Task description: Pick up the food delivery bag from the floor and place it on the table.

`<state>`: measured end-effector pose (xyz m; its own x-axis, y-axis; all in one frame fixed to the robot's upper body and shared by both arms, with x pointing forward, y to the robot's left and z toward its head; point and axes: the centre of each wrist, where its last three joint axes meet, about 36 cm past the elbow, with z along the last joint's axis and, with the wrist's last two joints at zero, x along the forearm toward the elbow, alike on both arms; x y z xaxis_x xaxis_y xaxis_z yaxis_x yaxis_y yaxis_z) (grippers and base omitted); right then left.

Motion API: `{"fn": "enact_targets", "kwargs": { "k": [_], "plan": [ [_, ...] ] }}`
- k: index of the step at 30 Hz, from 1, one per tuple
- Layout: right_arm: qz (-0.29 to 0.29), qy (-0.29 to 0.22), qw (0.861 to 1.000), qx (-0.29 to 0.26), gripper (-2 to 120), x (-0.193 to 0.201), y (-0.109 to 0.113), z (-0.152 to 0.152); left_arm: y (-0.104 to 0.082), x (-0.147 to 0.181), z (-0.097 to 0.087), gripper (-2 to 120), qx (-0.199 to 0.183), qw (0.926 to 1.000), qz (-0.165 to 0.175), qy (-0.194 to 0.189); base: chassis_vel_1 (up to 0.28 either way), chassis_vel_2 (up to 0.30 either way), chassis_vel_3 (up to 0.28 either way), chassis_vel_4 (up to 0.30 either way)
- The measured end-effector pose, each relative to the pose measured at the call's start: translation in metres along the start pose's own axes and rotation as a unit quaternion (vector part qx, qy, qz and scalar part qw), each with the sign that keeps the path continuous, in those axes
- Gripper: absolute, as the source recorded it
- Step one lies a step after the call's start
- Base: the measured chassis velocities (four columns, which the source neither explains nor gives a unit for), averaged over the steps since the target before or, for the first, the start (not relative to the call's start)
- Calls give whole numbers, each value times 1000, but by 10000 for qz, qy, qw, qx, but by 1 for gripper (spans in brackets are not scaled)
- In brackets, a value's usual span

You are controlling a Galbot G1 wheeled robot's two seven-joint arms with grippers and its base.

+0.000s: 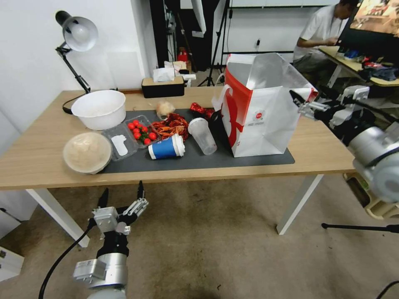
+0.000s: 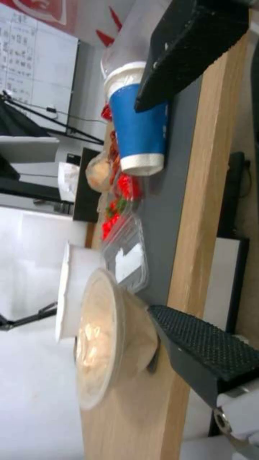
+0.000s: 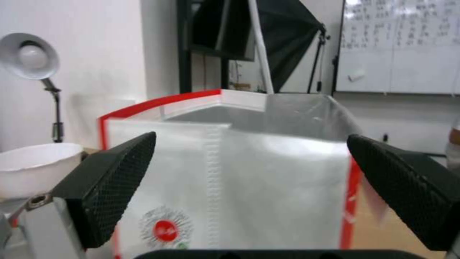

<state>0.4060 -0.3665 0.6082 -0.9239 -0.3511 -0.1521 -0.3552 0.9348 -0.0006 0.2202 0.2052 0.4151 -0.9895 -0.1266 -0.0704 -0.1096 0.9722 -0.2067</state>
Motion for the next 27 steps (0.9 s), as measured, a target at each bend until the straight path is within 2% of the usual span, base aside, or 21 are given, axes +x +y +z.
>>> {"fn": "enact_targets", "kwargs": {
  "k": [2, 3, 7, 8, 11, 12, 19, 27],
  "plan": [
    [-126, -111, 9998, 62, 100, 10, 9, 20, 2, 3, -2, 100, -23, 10000, -65, -52, 0, 0, 0, 0],
    [-126, -111, 9998, 62, 100, 10, 9, 20, 2, 3, -2, 100, -23, 10000, -65, -52, 0, 0, 0, 0],
    [-85, -220, 9997, 10, 100, 45, 30, 74, 7, 3, -1, 100, -106, 9999, -7, -84, 0, 0, 0, 0],
    [-85, -220, 9997, 10, 100, 45, 30, 74, 7, 3, -1, 100, -106, 9999, -7, -84, 0, 0, 0, 0],
    [91, -221, 9997, -34, 100, 80, 55, 111, 12, 1, 4, 100, -175, 9998, 65, -41, 0, 0, 0, 0],
    [91, -221, 9997, -34, 100, 80, 55, 111, 12, 1, 4, 100, -175, 9998, 65, -41, 0, 0, 0, 0],
    [458, 28, 9982, -387, 100, 128, 92, 161, 14, 1, 16, 100, -197, 9996, 193, 76, 0, 0, 0, 0],
    [692, 278, 9948, -695, 100, 150, 107, 195, 14, 1, 25, 100, -230, 9989, 300, 269, 0, 0, 0, 0]
  ]
}}
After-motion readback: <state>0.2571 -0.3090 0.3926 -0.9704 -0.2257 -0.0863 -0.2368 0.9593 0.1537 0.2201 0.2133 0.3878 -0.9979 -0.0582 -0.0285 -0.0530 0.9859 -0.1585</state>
